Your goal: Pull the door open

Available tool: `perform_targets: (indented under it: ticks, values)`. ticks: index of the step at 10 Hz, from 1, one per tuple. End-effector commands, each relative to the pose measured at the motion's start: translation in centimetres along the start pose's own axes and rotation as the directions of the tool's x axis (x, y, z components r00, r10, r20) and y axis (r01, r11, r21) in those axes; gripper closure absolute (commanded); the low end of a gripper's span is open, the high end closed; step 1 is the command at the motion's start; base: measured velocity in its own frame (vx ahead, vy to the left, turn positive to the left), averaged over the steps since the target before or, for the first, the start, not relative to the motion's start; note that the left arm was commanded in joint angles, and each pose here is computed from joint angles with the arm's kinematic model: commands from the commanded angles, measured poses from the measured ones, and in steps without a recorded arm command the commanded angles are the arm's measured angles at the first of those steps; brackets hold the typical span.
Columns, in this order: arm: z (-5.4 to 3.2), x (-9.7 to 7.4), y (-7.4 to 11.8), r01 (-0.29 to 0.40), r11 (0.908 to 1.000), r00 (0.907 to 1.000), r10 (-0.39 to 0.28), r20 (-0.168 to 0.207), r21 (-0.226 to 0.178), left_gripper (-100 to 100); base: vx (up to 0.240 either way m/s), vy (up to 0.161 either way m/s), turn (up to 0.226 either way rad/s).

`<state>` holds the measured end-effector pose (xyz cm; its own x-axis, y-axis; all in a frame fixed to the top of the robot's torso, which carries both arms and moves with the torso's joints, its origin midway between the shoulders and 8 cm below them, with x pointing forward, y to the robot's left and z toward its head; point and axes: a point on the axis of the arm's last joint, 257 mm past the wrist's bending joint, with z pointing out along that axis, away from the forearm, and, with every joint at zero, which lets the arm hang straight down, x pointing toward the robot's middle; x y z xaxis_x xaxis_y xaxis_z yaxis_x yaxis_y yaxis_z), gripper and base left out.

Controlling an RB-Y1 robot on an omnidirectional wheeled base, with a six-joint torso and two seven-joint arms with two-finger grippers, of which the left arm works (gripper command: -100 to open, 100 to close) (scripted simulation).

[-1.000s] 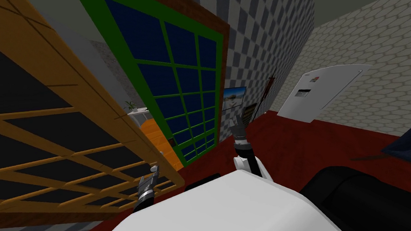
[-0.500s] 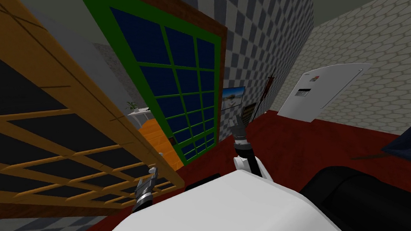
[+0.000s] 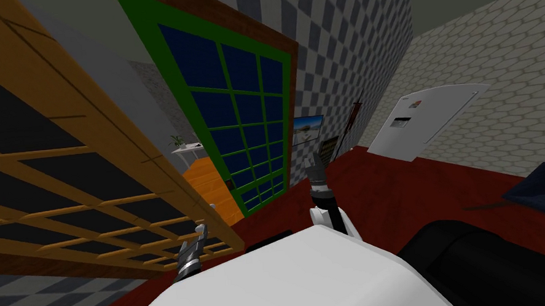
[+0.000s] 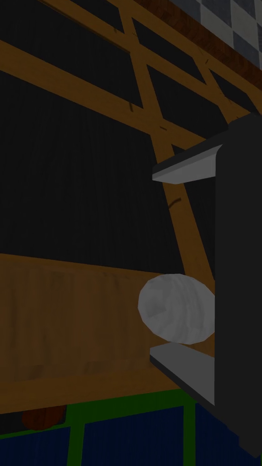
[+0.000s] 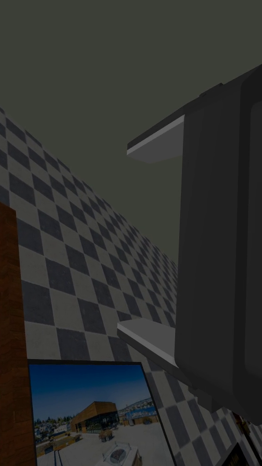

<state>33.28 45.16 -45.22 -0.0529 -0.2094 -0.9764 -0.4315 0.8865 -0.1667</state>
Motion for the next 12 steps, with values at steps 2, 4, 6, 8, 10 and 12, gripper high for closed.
perform_targets:
  ticks: [2,4,6,8,10,12]
  values:
    - [-1.04,1.1,2.3,0.005,0.9992,0.9993,-0.007,-0.036,-0.039,100,-0.034,-0.003,-0.001]
    - [-1.25,1.3,2.6,0.019,0.9988,0.9990,-0.020,-0.039,-0.045,100,-0.009,0.002,-0.005]
    - [-1.25,1.3,2.6,0.019,0.9988,0.9990,-0.020,-0.039,-0.045,100,-0.019,-0.007,0.000]
    - [-1.66,1.5,3.3,0.045,0.9974,0.9979,-0.047,-0.043,-0.057,100,-0.023,0.004,-0.004]
    - [-1.66,1.5,3.3,0.045,0.9974,0.9979,-0.047,-0.043,-0.057,100,-0.049,-0.004,0.009]
    - [-1.65,1.3,3.2,0.045,0.9975,0.9981,-0.047,-0.039,-0.055,100,-0.011,-0.002,0.009]
